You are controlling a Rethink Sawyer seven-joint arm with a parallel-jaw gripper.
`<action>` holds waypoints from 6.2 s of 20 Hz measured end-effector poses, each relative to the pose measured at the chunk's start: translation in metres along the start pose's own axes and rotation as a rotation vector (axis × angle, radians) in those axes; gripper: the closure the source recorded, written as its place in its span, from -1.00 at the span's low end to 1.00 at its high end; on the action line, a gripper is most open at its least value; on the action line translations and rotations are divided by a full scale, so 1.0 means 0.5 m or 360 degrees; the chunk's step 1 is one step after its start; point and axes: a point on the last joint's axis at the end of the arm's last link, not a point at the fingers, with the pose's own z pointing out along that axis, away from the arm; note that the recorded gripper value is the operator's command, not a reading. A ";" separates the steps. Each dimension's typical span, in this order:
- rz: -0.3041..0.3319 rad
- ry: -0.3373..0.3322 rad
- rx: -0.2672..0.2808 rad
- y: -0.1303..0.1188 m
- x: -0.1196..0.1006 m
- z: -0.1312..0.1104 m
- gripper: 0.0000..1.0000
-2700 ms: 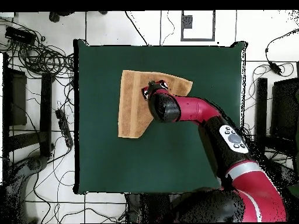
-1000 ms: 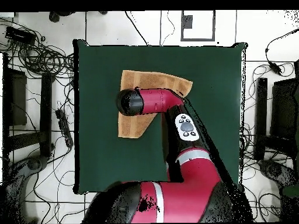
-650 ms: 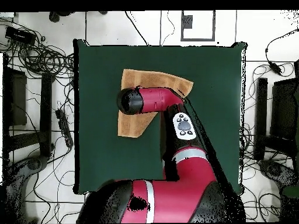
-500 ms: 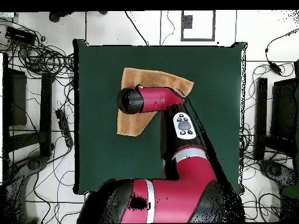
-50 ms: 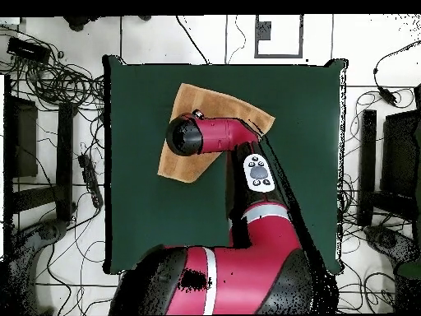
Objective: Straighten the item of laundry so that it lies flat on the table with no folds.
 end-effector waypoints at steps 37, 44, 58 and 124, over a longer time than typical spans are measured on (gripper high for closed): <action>-0.0204 -0.0434 0.0523 -0.085 -0.100 0.089 1.00; -0.0231 -0.0544 0.0596 -0.092 -0.094 0.102 1.00; -0.0253 -0.0675 0.0713 -0.088 -0.085 0.120 1.00; 0.0118 0.0477 0.0348 -0.192 0.112 -0.172 1.00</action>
